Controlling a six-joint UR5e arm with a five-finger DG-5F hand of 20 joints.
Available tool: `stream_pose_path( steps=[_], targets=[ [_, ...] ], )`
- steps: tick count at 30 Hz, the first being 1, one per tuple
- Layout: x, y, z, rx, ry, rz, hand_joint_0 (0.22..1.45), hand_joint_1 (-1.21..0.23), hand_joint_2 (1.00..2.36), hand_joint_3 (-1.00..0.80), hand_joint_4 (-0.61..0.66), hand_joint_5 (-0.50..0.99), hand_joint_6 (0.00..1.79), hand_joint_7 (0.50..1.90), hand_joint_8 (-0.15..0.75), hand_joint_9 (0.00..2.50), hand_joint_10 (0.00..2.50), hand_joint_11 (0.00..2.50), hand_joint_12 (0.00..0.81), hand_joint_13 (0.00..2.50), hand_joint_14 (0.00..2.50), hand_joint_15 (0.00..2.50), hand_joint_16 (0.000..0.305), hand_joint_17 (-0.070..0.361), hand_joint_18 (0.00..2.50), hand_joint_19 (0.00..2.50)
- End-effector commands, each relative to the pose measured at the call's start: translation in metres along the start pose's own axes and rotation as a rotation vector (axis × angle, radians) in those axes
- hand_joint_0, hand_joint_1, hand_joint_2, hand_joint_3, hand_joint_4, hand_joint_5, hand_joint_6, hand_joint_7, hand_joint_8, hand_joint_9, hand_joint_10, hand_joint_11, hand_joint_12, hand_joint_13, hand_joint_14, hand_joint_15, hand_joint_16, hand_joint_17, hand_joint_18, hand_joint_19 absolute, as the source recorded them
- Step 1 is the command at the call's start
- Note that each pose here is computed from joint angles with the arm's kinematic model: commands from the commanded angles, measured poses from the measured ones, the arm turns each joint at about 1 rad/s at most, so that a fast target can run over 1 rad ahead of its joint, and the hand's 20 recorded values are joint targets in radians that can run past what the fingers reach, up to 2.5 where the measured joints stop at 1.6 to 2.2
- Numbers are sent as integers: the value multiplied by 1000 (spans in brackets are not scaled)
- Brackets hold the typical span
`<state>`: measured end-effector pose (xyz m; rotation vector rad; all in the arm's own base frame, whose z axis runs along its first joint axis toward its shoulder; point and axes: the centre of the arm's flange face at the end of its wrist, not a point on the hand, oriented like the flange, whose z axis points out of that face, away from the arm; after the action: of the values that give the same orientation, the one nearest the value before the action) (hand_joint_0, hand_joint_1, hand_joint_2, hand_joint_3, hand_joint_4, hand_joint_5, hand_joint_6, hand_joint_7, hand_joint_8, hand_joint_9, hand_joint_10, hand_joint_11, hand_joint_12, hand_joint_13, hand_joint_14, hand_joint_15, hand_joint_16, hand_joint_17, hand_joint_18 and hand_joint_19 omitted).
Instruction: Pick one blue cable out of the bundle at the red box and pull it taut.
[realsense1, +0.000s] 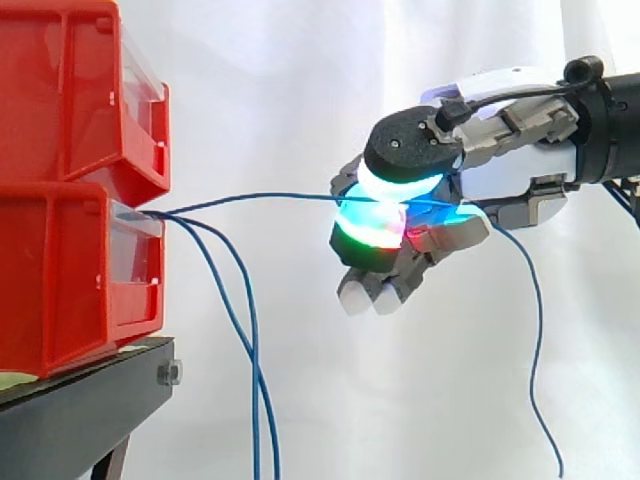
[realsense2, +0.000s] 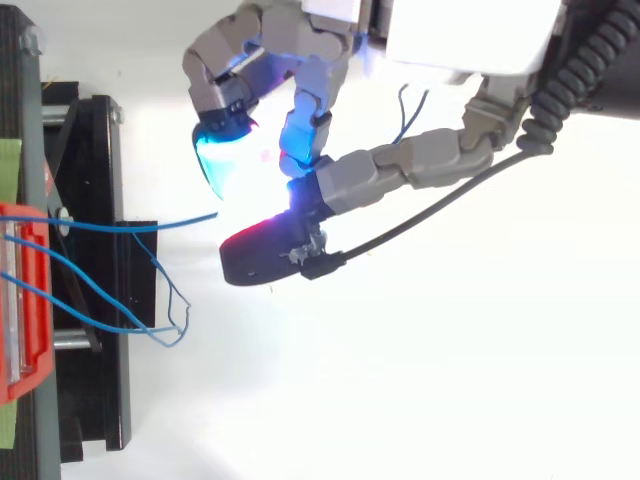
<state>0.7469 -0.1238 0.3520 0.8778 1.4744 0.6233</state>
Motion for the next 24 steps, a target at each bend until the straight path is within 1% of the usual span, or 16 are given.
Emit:
stream_pose_path(
  steps=[1, 4, 7, 10, 11, 15, 18, 22, 24],
  targets=[
    [2, 0, 0, 4, -1, 41, 617, -773, 1021, -202, 260, -72, 854, 1248, 397, 1392, 17, 1348, 369, 737, 12, 322, 46, 104, 664, 310],
    [2, 0, 0, 4, -1, 54, 614, -769, 1021, -200, 261, -72, 854, 1246, 401, 1396, 15, 1358, 368, 739, 11, 327, 46, 104, 662, 320],
    [3, 1, 0, 3, 1, 93, 600, -739, 1019, -227, 255, -72, 852, 1227, 392, 1397, 15, 1350, 372, 734, 12, 327, 47, 105, 650, 326],
    [4, 2, 0, 3, 1, 105, 594, -726, 1015, -288, 242, -71, 845, 1206, 389, 1391, 17, 1329, 373, 731, 12, 328, 47, 106, 641, 336],
    [4, 2, 0, 3, 1, 108, 585, -727, 1013, -335, 242, -71, 835, 1214, 388, 1393, 16, 1335, 374, 728, 12, 327, 47, 106, 639, 334],
    [5, 2, 0, 5, 0, 107, 563, -747, 1006, -438, 240, -77, 828, 1206, 386, 1376, 16, 1326, 381, 720, 13, 331, 49, 109, 623, 334],
    [5, 2, 0, 4, -1, 108, 552, -779, 1002, -478, 243, -80, 829, 1202, 394, 1369, 17, 1307, 382, 714, 12, 328, 49, 111, 626, 327],
    [6, 2, 0, 7, -3, 107, 548, -827, 1000, -498, 252, -84, 832, 1203, 395, 1349, 17, 1307, 386, 715, 12, 330, 50, 111, 628, 330],
    [6, 2, 0, 7, -4, 105, 573, -861, 1002, -474, 253, -88, 835, 1212, 395, 1341, 17, 1303, 383, 708, 12, 331, 49, 110, 623, 331]
  ],
)
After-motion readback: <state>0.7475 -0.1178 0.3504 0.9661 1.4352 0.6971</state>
